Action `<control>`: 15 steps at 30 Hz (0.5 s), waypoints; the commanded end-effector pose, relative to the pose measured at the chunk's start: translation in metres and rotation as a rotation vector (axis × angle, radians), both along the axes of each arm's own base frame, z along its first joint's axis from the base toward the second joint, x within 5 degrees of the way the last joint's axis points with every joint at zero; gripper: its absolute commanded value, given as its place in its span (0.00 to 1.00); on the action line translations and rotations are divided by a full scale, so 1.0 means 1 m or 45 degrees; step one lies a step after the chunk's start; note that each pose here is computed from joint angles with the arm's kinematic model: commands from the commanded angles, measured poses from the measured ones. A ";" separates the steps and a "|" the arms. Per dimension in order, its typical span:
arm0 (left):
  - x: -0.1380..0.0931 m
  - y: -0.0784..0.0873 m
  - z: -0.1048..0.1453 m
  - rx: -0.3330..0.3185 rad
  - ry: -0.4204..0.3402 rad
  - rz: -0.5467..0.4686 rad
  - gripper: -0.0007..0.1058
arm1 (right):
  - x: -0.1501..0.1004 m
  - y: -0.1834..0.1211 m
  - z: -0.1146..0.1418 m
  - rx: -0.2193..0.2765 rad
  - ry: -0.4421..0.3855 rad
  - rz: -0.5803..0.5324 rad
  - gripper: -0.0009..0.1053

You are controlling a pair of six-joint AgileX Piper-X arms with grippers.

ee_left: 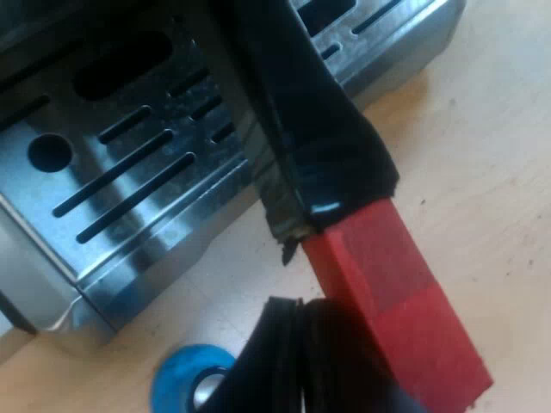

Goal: Put the handle in the coffee machine

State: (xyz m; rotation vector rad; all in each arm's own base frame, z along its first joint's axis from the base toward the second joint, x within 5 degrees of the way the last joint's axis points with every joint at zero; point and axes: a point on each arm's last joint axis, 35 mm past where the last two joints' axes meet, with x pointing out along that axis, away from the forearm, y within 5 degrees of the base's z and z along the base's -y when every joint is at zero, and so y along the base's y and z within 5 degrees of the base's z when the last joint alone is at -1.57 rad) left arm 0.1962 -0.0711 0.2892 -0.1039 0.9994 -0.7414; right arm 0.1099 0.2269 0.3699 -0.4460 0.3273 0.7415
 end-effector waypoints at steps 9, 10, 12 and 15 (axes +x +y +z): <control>-0.013 -0.055 0.012 -0.154 -0.150 -0.304 0.01 | -0.002 -0.006 0.004 -0.016 0.001 -0.007 0.77; -0.013 -0.056 0.013 -0.181 -0.156 -0.325 0.01 | -0.003 -0.006 0.004 -0.014 0.001 -0.007 0.77; -0.012 -0.059 0.018 -0.272 -0.187 -0.389 0.01 | -0.003 -0.007 0.004 -0.012 0.000 -0.007 0.77; -0.009 -0.061 0.022 -0.300 -0.247 -0.398 0.01 | -0.003 -0.008 0.006 -0.010 -0.001 -0.007 0.77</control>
